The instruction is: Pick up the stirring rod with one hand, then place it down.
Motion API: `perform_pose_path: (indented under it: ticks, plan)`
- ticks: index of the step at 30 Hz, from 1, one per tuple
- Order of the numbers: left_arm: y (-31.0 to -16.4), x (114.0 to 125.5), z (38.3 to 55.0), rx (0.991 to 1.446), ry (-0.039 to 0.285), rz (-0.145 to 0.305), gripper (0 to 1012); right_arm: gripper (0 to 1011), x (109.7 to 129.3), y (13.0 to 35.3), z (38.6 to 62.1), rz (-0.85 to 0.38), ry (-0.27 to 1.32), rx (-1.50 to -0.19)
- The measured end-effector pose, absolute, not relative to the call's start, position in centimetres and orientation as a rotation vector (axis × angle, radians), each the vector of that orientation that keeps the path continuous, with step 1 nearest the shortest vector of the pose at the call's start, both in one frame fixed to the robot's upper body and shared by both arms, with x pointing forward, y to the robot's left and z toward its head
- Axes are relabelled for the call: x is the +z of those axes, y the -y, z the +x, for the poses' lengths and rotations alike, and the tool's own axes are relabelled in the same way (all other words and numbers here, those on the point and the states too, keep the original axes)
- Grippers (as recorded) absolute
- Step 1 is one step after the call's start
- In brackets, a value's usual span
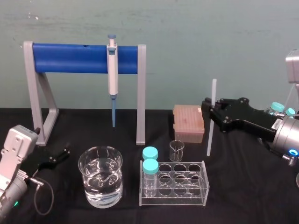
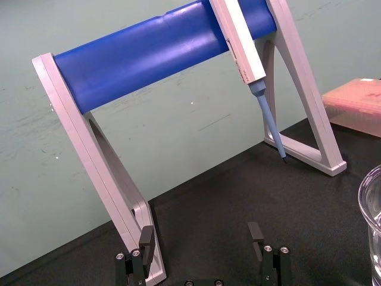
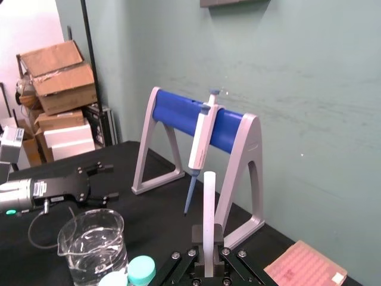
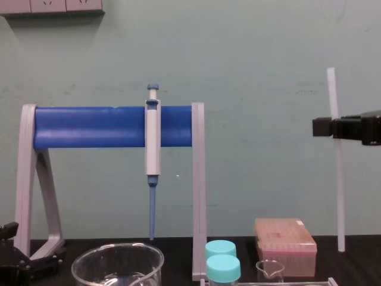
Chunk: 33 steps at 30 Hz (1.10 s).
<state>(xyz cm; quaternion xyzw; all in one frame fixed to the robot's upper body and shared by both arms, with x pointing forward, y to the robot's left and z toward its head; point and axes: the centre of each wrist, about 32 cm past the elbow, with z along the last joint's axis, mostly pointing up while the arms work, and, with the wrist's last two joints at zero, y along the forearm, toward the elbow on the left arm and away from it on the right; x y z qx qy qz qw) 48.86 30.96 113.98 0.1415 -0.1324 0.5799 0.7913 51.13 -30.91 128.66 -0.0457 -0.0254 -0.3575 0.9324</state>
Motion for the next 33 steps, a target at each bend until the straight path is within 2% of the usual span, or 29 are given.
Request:
perform_pose_path:
  ticks: [33]
  plan:
    - [-30.97, 113.98, 48.86, 1.248, 0.285, 0.305, 1005, 71, 128.62, 30.92, 51.17, -0.091, 0.048, -0.730]
